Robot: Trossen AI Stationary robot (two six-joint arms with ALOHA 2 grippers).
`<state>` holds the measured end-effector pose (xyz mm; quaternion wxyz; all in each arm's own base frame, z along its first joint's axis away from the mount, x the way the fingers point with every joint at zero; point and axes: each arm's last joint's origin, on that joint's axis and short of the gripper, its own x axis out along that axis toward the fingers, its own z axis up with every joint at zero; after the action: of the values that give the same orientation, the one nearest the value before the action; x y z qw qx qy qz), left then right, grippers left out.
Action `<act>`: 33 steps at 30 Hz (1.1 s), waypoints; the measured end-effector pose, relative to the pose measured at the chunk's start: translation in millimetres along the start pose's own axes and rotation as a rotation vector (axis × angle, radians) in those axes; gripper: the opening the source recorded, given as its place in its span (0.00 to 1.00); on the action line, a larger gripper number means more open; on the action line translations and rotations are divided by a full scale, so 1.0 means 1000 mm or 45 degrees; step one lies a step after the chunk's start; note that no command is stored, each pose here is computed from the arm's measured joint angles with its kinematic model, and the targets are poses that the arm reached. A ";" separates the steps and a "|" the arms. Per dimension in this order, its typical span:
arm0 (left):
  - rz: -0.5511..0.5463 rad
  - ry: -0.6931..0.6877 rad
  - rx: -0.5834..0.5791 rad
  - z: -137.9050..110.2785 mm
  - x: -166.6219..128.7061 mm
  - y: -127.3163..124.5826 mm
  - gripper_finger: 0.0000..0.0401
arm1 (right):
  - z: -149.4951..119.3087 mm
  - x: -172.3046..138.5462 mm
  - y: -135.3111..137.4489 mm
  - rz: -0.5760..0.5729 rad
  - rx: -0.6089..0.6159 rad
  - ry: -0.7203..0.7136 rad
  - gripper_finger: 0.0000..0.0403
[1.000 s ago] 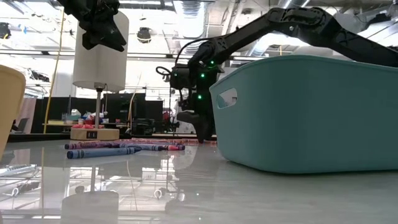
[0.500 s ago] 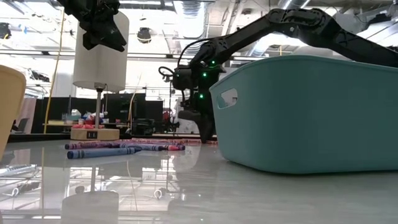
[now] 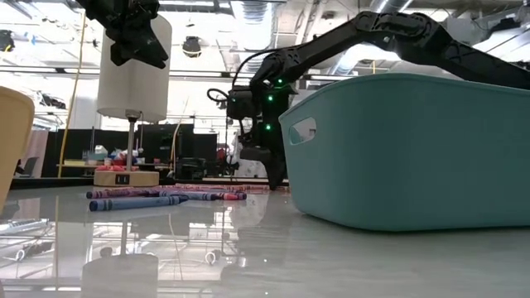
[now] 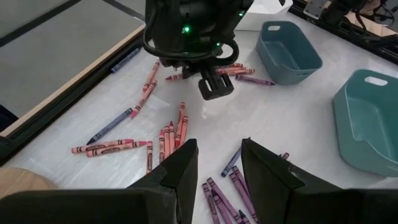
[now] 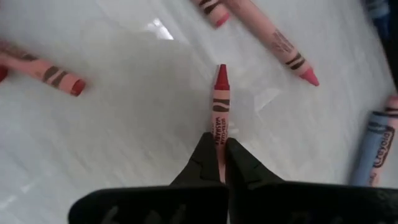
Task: Sort crayons
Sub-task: Put the red crayon into the yellow bin
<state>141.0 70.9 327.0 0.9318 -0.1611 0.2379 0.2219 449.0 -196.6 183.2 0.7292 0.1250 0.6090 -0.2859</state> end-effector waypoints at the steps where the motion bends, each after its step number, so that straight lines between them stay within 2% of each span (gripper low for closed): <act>1: 0.000 0.000 0.000 0.000 0.000 0.000 0.28 | 0.002 -0.005 0.003 0.004 -0.006 -0.018 0.00; 5: 0.000 0.000 0.000 0.000 0.000 0.000 0.28 | 0.007 -0.026 0.017 0.028 -0.060 -0.109 0.00; 11: 0.000 0.000 0.000 0.000 0.000 0.000 0.28 | 0.002 -0.047 0.055 0.067 -0.173 -0.169 0.00; 20: 0.000 0.000 -0.001 0.000 0.000 0.000 0.28 | -0.029 -0.075 0.148 0.173 -0.444 -0.299 0.00; 24: 0.036 -0.007 -0.002 0.000 0.000 0.001 0.28 | -0.044 -0.091 0.192 0.249 -0.551 -0.446 0.00; 28: 0.066 -0.013 -0.015 0.000 0.000 0.002 0.28 | -0.056 -0.109 0.229 0.351 -0.595 -0.636 0.00; 33: 0.065 -0.014 -0.044 0.000 0.000 0.001 0.28 | -0.069 -0.131 0.265 0.460 -0.673 -0.866 0.00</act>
<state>140.4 72.3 326.9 0.9241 -0.1699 0.2331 0.2506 531.1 88.1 249.5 0.9324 -0.0620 0.3559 -0.0142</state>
